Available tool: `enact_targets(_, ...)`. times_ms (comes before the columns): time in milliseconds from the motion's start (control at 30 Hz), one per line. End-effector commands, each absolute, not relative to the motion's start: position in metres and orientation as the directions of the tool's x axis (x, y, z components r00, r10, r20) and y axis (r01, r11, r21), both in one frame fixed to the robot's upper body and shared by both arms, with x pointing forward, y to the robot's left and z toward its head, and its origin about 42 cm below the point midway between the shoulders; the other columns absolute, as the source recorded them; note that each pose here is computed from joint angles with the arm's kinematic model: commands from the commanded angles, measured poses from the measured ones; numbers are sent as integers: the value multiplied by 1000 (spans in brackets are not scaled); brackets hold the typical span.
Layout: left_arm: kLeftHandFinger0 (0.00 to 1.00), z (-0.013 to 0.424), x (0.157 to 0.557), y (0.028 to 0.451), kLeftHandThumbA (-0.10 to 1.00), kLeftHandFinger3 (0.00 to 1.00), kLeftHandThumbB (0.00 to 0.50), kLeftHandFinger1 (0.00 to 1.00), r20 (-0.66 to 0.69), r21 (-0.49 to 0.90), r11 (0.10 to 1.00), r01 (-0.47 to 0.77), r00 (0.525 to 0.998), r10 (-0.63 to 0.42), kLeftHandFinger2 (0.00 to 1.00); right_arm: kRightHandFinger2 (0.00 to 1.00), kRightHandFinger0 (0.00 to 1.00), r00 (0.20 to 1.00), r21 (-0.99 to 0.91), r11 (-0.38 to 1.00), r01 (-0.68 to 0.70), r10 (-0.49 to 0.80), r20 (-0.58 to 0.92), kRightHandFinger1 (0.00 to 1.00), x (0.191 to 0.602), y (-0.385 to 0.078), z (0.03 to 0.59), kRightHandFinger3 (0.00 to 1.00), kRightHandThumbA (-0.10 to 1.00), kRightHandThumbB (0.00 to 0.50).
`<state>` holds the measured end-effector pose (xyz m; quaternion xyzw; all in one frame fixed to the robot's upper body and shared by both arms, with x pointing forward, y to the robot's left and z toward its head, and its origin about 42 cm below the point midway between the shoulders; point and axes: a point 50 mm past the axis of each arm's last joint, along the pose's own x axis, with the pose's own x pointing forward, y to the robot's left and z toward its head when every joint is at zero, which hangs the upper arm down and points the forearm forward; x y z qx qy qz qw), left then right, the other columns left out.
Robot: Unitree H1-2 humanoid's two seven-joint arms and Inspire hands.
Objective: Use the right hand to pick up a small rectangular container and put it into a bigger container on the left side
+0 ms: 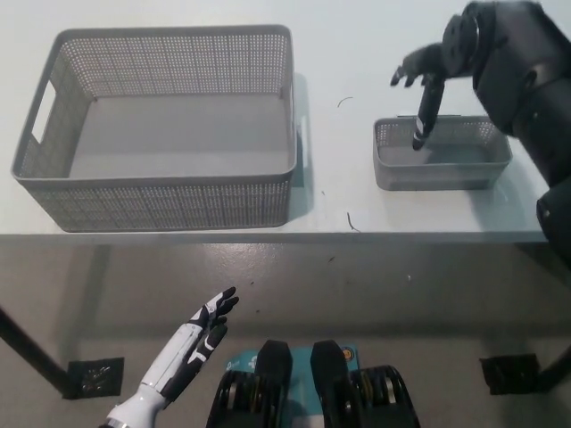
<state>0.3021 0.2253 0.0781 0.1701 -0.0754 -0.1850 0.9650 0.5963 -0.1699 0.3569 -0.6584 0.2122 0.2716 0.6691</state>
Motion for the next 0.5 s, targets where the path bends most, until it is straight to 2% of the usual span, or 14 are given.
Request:
enact_targets(0,1000,90,305,226,1000,1000,266,1000,142,372,867,330,903,-405,1000,1000,1000,829,-829,-44,-557,41,-558,1000,600,-170,368,1000,1000,422)
enact_targets(100,1000,91,305,226,1000,1000,268,1000,142,381,864,330,902,-407,1000,1000,1000,822,-822,-39,-568,19,-569,1000,599,-173,354,1000,1000,435)
enact_targets(167,1000,91,305,227,1000,1000,268,1000,143,375,866,330,903,-406,1000,1000,1000,802,-803,-8,-597,18,-597,1000,597,-175,346,1000,1000,425)
enact_targets(233,1000,89,305,226,1000,1000,261,1000,145,370,868,332,902,-406,1000,1000,1000,795,-795,9,-607,19,-607,1000,596,-178,334,1000,1000,434)
enact_targets(300,1000,89,305,226,1000,1000,260,1000,145,372,867,332,901,-408,1000,1000,1000,803,-802,-33,-596,4,-596,1000,595,-179,326,1000,1000,458)
enact_targets(367,1000,90,306,225,1000,1000,266,1000,144,372,865,336,900,-412,1000,1000,1000,796,-796,-2,-605,1,-605,1000,593,-183,315,1000,1000,452)
enact_targets(400,1000,90,306,225,1000,1000,271,1000,142,370,866,336,901,-410,1000,1000,1000,776,-776,4,-631,6,-631,1000,591,-182,307,1000,1000,417)
enact_targets(467,1000,90,306,225,1000,1000,272,1000,145,367,867,336,900,-410,1000,1000,1000,750,-750,6,-661,24,-661,1000,588,-182,297,1000,1000,388)
